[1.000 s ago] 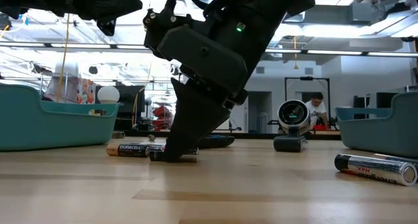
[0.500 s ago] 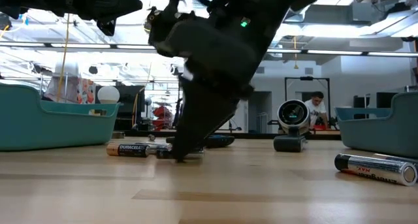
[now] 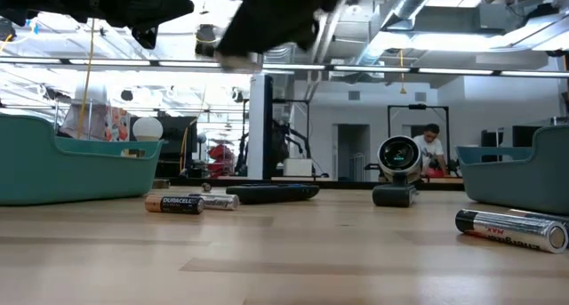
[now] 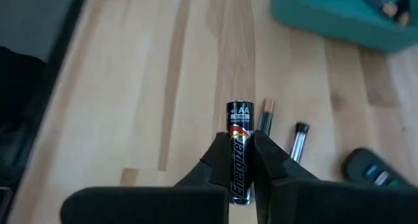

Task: Sort batteries
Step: Put the silver battery into the blue bin

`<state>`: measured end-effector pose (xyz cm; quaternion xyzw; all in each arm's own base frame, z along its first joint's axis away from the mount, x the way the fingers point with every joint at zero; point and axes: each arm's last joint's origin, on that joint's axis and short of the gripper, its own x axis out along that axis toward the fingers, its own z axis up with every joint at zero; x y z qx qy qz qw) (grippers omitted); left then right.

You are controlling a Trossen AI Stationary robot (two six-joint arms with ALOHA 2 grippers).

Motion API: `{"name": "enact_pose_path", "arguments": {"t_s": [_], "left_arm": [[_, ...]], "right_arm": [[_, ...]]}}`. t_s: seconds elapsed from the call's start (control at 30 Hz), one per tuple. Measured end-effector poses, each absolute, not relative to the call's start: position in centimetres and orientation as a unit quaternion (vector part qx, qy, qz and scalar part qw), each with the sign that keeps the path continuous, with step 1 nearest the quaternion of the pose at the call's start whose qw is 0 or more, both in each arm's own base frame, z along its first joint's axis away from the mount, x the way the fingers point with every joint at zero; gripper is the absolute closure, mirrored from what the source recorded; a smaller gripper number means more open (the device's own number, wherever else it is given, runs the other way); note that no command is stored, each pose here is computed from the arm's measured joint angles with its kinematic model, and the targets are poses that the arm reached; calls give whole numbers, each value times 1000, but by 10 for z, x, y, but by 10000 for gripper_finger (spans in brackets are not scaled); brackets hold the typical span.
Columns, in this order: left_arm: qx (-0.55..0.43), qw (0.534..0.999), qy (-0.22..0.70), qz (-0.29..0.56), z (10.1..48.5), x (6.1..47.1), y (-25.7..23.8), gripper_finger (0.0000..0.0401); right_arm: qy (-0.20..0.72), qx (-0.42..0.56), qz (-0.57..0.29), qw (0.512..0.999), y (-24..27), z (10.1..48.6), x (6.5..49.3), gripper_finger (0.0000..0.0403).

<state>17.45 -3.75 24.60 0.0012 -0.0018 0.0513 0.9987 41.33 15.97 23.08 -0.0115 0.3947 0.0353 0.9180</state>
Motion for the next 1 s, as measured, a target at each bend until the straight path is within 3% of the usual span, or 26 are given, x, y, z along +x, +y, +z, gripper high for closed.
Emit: {"name": "enact_pose_path", "arguments": {"t_s": [0.37,0.63,1.0], "left_arm": [[0,999,-2,51,246,174,-37,401],[-2,999,0,51,246,174,-37,401],[-6,999,10,51,243,175,-37,401]], "right_arm": [[324,-48,67,942,153,295,386,371],[333,-28,8,942,129,288,344,371],[323,42,-93,941,111,288,246,371]]}}
